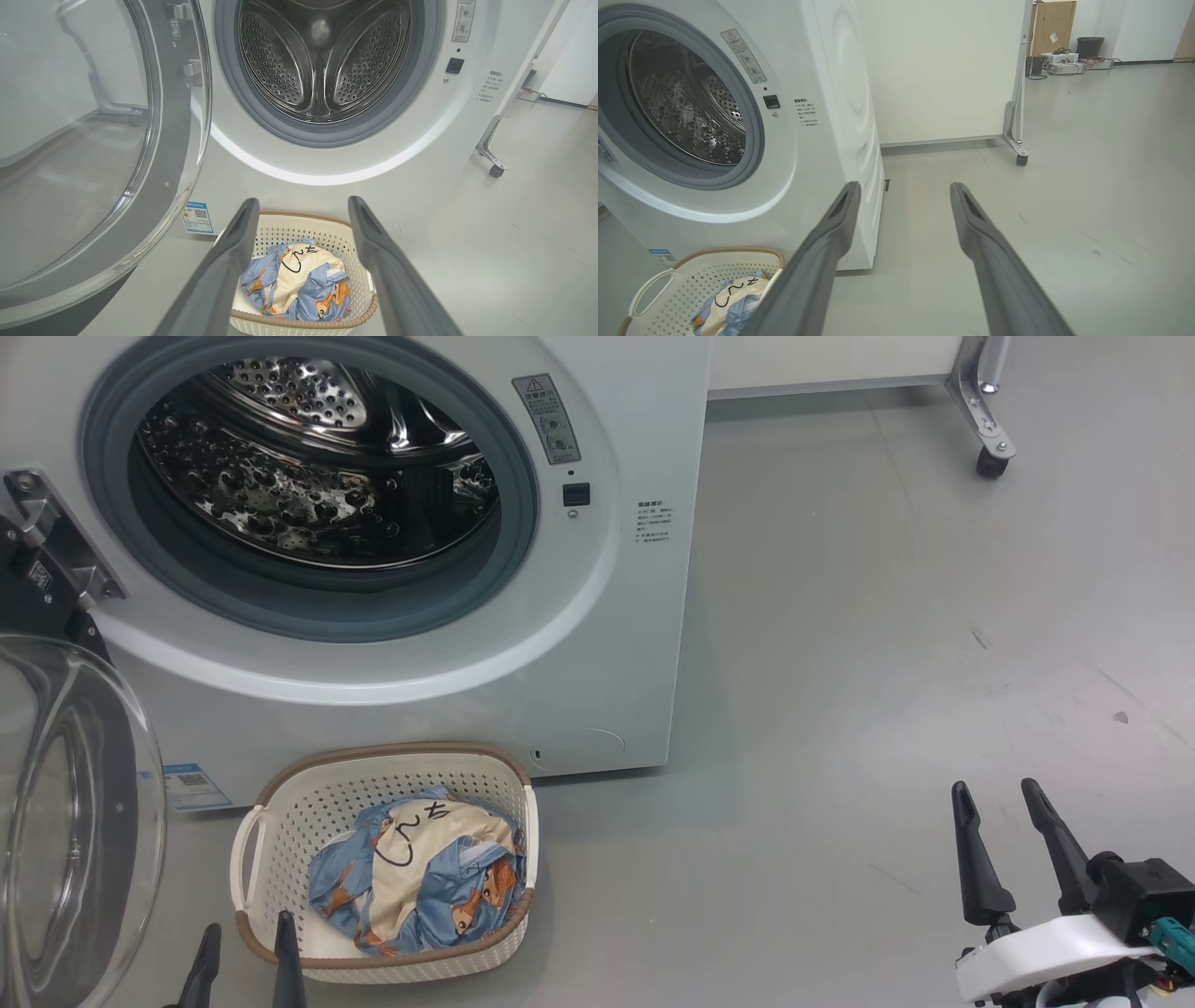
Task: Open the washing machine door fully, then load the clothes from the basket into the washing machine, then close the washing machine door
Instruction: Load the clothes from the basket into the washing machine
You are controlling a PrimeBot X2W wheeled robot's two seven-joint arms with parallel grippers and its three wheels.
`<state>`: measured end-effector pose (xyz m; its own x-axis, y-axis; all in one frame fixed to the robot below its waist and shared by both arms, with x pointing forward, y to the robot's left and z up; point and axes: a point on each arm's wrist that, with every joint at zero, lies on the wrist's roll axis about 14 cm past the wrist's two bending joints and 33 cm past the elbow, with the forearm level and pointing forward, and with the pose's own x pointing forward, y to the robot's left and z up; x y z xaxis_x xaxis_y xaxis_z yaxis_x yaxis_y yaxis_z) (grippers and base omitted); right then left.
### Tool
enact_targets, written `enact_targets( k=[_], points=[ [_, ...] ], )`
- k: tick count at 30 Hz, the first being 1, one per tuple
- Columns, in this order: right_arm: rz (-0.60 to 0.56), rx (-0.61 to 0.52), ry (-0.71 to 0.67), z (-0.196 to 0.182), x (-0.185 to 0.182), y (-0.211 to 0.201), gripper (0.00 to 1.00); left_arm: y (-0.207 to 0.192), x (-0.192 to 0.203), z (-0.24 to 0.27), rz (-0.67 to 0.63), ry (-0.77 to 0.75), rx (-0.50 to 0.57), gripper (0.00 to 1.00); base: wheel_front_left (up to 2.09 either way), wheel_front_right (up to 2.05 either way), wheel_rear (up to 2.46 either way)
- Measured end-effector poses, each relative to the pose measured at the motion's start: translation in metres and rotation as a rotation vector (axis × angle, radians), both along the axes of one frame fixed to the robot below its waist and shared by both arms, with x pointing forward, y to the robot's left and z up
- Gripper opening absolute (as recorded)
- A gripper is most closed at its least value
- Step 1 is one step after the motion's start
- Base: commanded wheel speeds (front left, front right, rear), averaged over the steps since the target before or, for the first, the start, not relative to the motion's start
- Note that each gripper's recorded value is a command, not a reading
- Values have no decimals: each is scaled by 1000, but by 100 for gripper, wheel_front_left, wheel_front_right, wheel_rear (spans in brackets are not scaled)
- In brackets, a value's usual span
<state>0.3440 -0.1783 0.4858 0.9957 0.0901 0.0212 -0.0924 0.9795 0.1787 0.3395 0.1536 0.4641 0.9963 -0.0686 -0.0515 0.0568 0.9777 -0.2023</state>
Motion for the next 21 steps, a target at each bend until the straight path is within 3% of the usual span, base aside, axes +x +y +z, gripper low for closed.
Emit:
enact_targets(
  k=[21],
  points=[
    [-3,4,36,-11,2,0,100,-1,9,-6,-5,18,1,100,0,0,0]
  ],
)
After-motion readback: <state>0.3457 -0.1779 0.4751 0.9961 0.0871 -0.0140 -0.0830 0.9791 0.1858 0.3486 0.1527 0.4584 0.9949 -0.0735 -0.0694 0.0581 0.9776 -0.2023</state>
